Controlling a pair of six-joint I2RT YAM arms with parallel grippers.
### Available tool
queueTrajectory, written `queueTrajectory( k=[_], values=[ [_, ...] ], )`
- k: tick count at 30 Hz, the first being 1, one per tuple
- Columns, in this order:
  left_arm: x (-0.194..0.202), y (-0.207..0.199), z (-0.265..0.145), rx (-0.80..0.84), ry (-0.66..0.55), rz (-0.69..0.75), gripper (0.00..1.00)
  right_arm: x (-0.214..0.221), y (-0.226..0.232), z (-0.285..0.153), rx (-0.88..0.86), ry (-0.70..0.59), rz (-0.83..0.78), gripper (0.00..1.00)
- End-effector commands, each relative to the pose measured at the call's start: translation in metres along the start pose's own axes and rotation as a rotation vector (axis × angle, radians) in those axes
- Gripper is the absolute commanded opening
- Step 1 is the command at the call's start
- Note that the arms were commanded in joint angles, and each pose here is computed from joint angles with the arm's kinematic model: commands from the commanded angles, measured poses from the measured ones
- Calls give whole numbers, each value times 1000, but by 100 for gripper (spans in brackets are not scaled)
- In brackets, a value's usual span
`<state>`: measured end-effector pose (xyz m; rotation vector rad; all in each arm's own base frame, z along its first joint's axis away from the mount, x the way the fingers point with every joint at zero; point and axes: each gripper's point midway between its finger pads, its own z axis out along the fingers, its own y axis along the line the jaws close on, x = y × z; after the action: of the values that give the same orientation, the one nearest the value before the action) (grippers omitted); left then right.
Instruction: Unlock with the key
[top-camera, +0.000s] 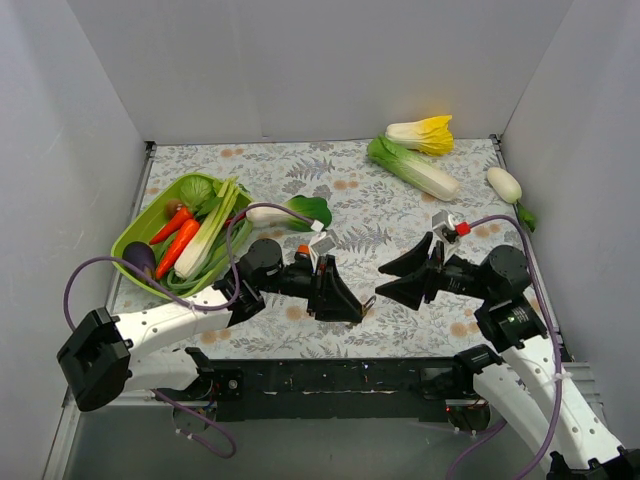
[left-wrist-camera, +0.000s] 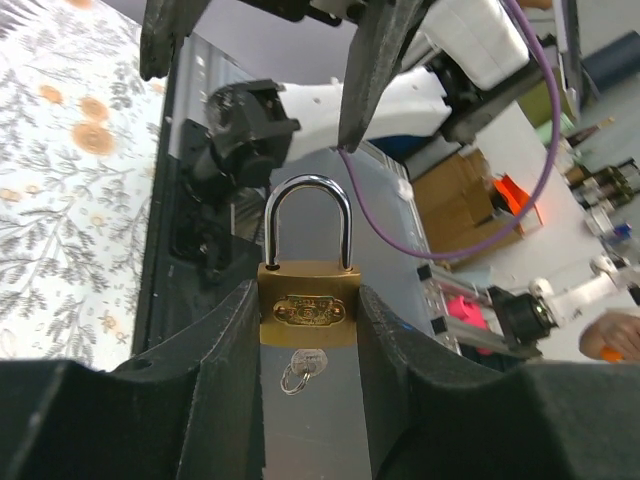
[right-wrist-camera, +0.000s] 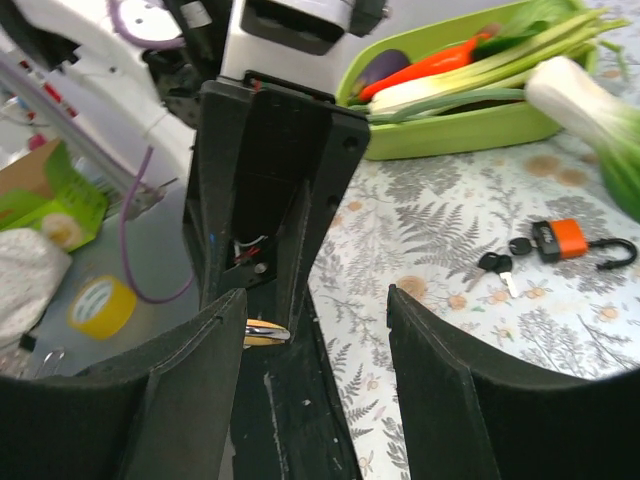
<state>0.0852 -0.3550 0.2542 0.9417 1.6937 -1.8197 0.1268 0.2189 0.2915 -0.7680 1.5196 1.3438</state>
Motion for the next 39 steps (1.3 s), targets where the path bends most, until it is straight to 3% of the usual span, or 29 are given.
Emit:
queueTrajectory(
  k=[1, 22, 39],
  values=[
    [0, -24, -4, 123, 50, 27, 0, -6, 34, -3, -190, 9, -70, 65],
    [-3, -21, 3, 168, 75, -8, 0, 27, 41, -8, -293, 77, -22, 65],
    [-7, -13, 9, 175, 61, -18, 0, 43, 37, -10, -290, 111, 11, 55]
  ],
)
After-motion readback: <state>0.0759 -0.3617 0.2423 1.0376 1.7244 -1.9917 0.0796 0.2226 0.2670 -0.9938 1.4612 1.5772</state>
